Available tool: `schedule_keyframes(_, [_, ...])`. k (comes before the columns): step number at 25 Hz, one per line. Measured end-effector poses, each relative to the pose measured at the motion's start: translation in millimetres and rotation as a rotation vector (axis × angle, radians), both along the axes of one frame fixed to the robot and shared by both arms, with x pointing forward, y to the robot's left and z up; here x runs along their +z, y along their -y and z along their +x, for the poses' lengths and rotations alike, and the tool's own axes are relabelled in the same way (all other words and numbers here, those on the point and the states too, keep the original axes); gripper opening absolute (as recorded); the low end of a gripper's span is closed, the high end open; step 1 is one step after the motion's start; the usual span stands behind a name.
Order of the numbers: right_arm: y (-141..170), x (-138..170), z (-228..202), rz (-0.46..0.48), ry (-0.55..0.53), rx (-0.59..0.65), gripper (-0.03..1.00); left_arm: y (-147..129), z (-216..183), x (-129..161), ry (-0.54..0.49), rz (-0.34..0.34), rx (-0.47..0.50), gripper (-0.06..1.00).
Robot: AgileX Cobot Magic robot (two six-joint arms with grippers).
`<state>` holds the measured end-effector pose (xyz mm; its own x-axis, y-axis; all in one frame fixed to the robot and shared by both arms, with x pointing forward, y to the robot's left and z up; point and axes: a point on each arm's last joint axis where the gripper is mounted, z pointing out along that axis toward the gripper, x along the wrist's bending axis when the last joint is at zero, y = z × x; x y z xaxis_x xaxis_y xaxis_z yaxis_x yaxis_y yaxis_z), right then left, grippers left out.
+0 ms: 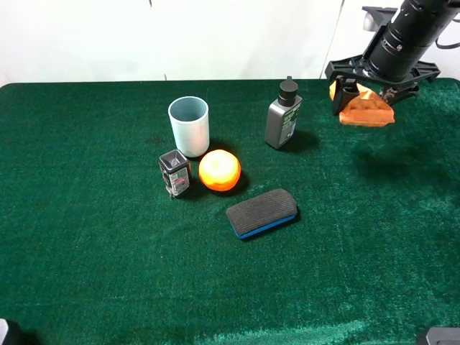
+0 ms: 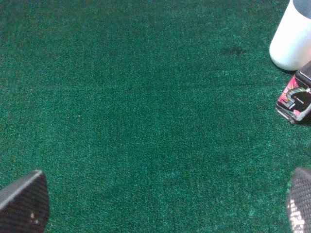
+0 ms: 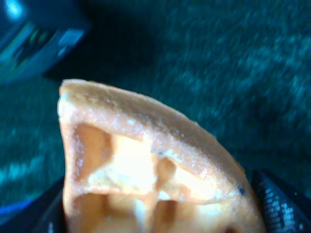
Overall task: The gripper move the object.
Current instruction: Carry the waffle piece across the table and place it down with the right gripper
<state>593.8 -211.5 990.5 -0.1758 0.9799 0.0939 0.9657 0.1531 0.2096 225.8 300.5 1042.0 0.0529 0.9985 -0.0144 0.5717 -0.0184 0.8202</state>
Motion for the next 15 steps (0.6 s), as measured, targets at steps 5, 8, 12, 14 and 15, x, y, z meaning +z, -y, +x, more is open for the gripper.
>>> schedule_keyframes(5, [-2.3,-12.7,20.1,-0.001,0.022,-0.006,0.52,0.0,0.0,0.0,0.000,0.000,0.000,0.99])
schedule_keyframes(8, [-4.2,-24.3,29.8,-0.002,0.021,-0.008,0.52,0.0,0.0,0.0,0.000,0.000,0.000,0.99])
schedule_keyframes(12, [-5.9,-42.4,39.0,0.000,0.031,-0.026,0.52,0.0,0.0,0.0,0.000,0.000,0.000,0.99])
schedule_keyframes(14, [-6.5,-50.0,42.8,0.004,0.042,-0.038,0.52,0.0,0.0,0.0,0.000,0.000,0.000,0.99])
schedule_keyframes(15, [-6.8,-54.1,44.4,0.005,0.044,-0.046,0.52,0.0,0.0,0.0,0.000,0.000,0.000,0.99])
